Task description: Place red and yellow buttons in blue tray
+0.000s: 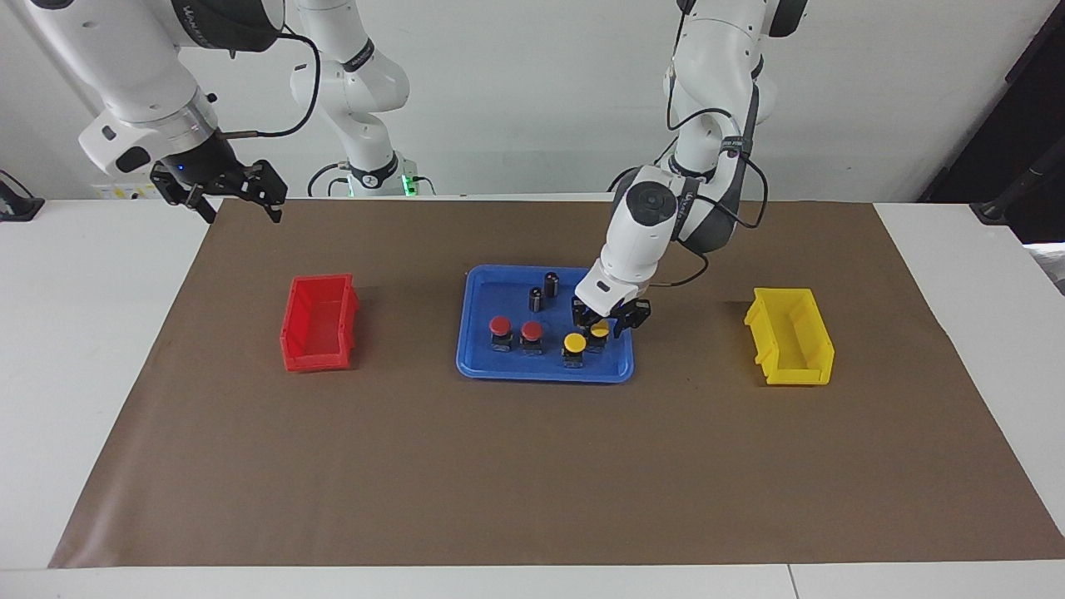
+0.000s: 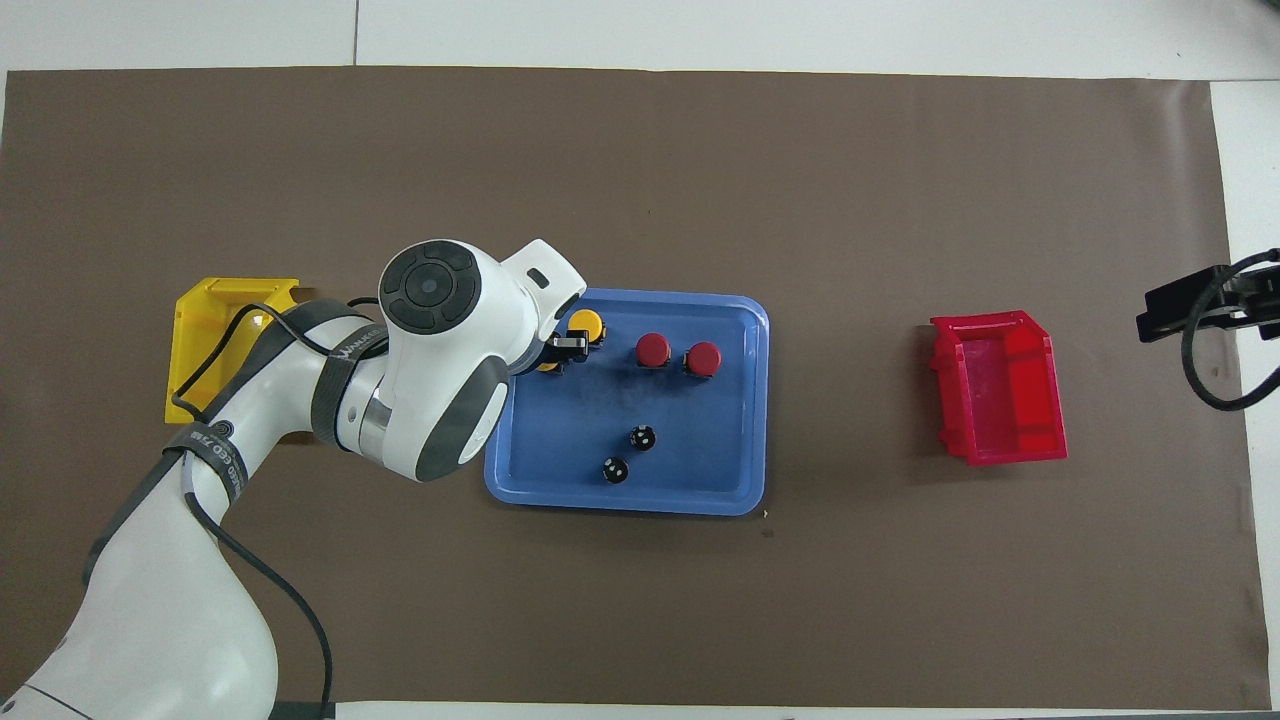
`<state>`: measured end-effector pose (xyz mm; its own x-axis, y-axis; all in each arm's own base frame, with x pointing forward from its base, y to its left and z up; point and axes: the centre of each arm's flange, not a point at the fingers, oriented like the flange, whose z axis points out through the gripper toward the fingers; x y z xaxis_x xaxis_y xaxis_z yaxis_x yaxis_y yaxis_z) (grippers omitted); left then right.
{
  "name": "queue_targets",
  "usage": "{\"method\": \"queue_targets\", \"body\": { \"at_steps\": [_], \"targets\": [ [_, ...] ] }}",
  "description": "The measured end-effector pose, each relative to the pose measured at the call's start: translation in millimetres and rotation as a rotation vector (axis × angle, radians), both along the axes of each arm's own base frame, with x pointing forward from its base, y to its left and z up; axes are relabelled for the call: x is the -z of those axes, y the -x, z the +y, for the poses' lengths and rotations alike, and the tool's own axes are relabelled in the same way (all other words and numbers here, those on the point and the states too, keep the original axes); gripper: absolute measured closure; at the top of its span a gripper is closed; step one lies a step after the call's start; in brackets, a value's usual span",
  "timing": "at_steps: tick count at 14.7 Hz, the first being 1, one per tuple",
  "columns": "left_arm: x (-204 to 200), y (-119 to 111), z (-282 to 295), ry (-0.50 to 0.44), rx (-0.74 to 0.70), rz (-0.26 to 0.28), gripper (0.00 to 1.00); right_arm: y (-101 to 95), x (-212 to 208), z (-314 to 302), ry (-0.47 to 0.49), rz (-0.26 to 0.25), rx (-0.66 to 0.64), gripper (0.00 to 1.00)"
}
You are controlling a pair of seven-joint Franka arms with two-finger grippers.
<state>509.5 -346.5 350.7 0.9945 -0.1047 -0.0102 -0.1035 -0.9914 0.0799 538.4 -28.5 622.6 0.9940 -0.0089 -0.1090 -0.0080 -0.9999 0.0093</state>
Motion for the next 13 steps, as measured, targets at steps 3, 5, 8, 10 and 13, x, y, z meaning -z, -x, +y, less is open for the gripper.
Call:
{"method": "queue_targets", "body": {
  "at_steps": [3, 5, 8, 10, 13],
  "targets": [
    [-36.7, 2.7, 4.2, -0.012, 0.003, 0.029, 0.37, 0.0, 0.0, 0.0, 0.0, 0.0, 0.0, 0.0],
    [-69.9, 7.4, 12.4, -0.016, 0.0, 0.041, 0.32, 0.0, 0.0, 0.0, 0.0, 0.0, 0.0, 0.0],
    [-106.9, 7.2, 55.7, -0.04, -0.032, 0.092, 0.19, 0.0, 0.0, 0.0, 0.0, 0.0, 0.0, 0.0],
    [-131.1, -8.1, 105.4, -0.027, -0.037, 0.084, 0.0, 0.0, 0.0, 0.0, 0.0, 0.0, 0.0, 0.0],
    [-176.3, -24.7, 197.4, -0.037, -0.019, 0.061, 0.0, 0.0, 0.0, 0.0, 0.0, 0.0, 0.0, 0.0]
  ]
}}
